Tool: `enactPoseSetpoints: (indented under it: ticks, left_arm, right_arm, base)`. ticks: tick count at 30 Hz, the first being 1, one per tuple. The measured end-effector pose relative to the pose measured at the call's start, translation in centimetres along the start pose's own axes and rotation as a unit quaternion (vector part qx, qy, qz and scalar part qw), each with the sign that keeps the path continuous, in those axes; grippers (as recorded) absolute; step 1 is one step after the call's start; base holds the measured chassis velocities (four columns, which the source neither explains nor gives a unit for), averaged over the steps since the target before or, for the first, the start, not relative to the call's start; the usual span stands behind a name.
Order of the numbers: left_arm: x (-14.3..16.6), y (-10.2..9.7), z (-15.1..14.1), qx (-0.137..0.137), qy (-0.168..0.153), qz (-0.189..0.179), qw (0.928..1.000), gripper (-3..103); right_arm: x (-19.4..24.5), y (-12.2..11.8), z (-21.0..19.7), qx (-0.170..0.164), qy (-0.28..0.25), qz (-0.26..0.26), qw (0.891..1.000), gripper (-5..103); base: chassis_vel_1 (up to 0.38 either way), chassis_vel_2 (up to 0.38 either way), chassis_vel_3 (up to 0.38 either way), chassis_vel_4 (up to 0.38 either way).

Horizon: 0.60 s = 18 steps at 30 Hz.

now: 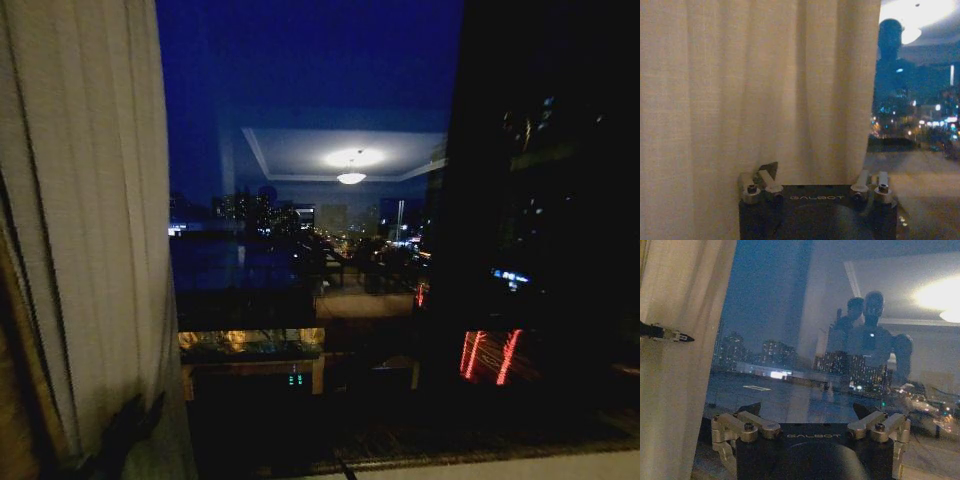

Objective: Open the curtains by pulling them apart, changing their state from closed to fully open.

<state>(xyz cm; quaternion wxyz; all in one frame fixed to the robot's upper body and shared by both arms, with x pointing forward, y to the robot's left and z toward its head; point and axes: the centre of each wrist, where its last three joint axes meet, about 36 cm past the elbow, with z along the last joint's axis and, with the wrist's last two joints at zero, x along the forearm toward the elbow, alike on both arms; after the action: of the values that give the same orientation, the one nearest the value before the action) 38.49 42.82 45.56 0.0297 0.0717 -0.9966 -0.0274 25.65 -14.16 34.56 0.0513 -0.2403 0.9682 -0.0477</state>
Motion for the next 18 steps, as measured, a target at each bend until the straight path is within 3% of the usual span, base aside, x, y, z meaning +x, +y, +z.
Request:
enactPoseSetpoints:
  ticks: [1,3,6,10,14,17,18]
  left_arm:
    - [-0.5,0.5,0.0,-0.001,0.002,0.001,1.0,78]
    - [-0.8,0.8,-0.1,-0.002,0.003,0.002,1.0,78]
    - [-1.6,1.8,-0.2,-0.001,0.007,0.005,1.0,94]
    - [-1.5,2.1,-0.1,0.008,0.007,-0.002,0.9999,103]
    - [-1.4,2.0,0.0,0.013,0.004,-0.026,0.9996,94]
    - [-1.7,2.0,-0.5,0.017,-0.004,-0.059,0.9981,78]
    - [-1.7,2.0,-0.5,0.017,-0.004,-0.059,0.9981,78]
  right_arm:
    - [0.1,0.1,0.0,0.002,0.001,-0.001,1.0,100]
    - [0.2,0.1,-0.1,0.004,0.001,-0.002,1.0,100]
    - [0.5,0.4,-0.4,0.012,0.0,-0.006,1.0,100]
    - [0.8,1.0,-0.4,0.019,-0.003,-0.014,1.0,100]
    - [1.0,1.3,-0.4,0.026,-0.002,-0.02,0.999,100]
    - [1.1,1.7,-0.5,0.035,-0.003,-0.027,0.999,100]
    - [1.1,1.7,-0.5,0.035,-0.003,-0.027,0.999,100]
  base:
    - [0.0,0.0,0.0,0.0]
    - [0.0,0.0,0.0,0.0]
    - [0.0,0.0,0.0,0.0]
    - [0.0,0.0,0.0,0.0]
    - [0.0,0.0,0.0,0.0]
    - [0.0,0.0,0.0,0.0]
    - [0.0,0.0,0.0,0.0]
